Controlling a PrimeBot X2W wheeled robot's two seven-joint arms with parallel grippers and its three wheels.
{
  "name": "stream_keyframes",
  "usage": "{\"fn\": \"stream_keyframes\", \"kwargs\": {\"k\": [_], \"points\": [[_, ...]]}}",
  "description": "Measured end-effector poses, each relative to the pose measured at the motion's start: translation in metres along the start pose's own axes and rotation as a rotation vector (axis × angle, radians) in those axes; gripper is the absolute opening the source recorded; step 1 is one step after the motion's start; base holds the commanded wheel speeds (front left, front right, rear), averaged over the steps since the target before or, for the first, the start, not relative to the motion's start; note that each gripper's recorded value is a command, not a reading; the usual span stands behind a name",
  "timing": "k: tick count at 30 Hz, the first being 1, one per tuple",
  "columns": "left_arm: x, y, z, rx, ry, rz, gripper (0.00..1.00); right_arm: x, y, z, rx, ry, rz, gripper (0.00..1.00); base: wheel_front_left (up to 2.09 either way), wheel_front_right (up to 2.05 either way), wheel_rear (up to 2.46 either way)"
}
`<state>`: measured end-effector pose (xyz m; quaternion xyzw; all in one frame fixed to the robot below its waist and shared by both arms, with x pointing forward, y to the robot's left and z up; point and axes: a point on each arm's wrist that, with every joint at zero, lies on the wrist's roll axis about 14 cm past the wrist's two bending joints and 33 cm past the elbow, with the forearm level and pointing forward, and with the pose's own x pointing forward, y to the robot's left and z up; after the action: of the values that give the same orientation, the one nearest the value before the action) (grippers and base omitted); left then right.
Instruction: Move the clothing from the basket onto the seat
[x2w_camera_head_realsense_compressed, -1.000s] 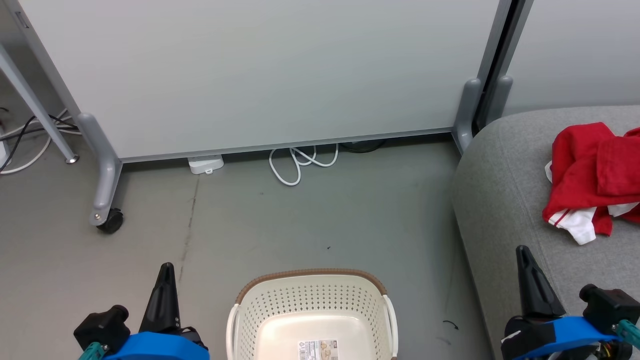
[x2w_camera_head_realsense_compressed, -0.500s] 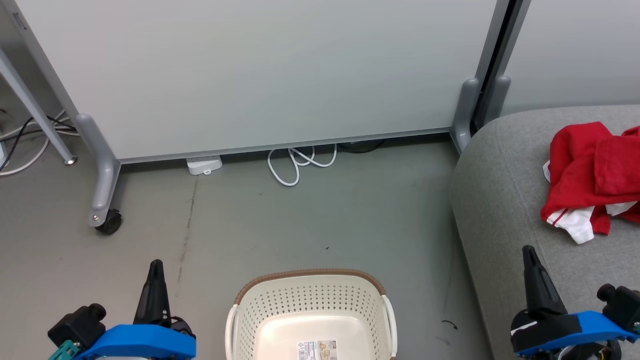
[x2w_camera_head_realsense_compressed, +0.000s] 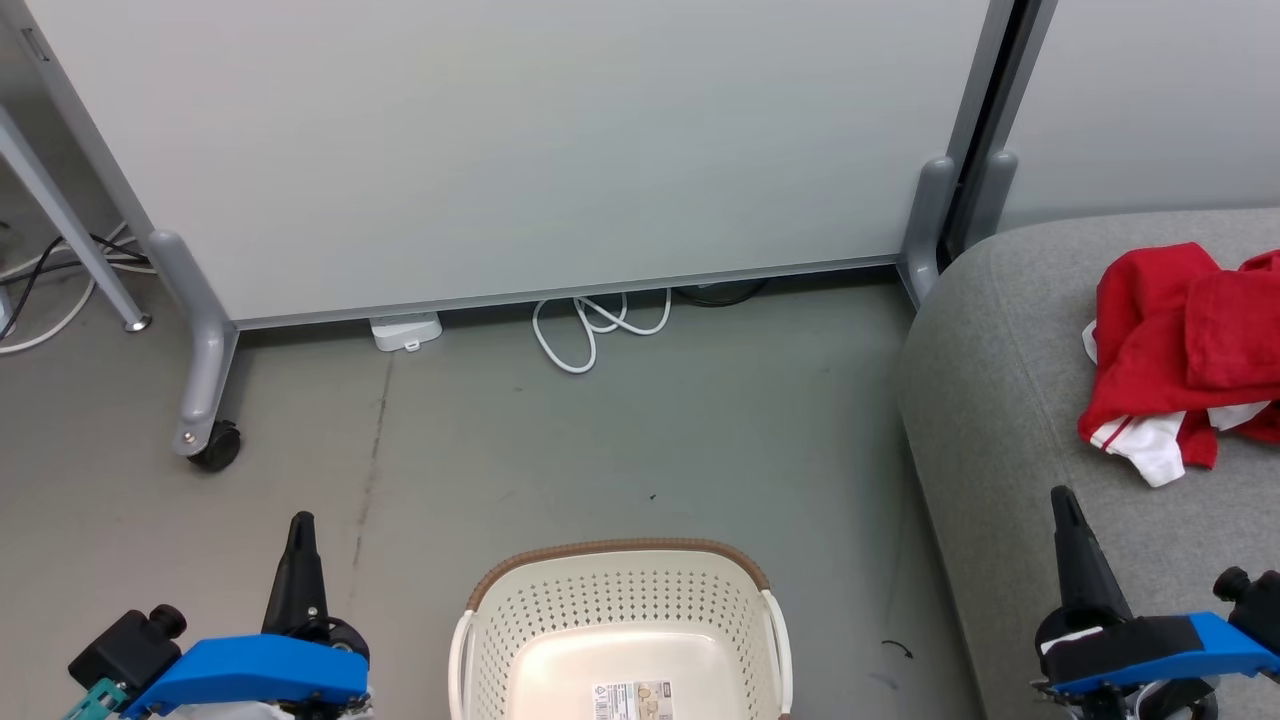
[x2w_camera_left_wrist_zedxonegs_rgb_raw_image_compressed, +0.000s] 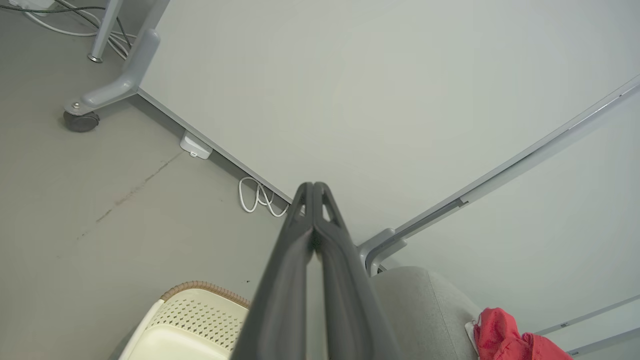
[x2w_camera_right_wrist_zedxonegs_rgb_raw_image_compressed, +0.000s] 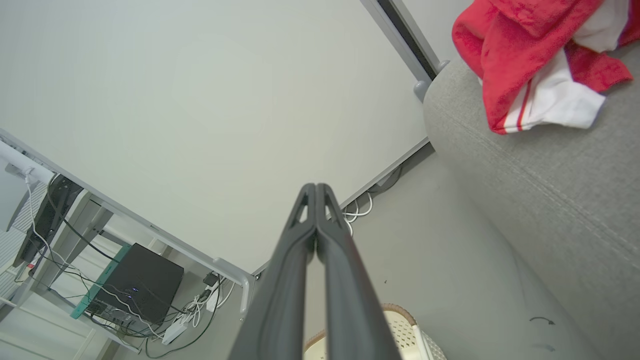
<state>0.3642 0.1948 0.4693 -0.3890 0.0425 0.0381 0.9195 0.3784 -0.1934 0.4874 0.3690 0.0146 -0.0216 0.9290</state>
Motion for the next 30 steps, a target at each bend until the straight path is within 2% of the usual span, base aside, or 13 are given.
{"fn": "stream_keyframes", "kwargs": {"k": [30], "points": [[0.0089, -0.0052, 0.0106, -0.340, -0.001, -0.012, 0.00, 0.0042, 0.0001, 0.0049, 0.360, 0.010, -0.008, 0.00, 0.00, 0.00, 0.00]]}}
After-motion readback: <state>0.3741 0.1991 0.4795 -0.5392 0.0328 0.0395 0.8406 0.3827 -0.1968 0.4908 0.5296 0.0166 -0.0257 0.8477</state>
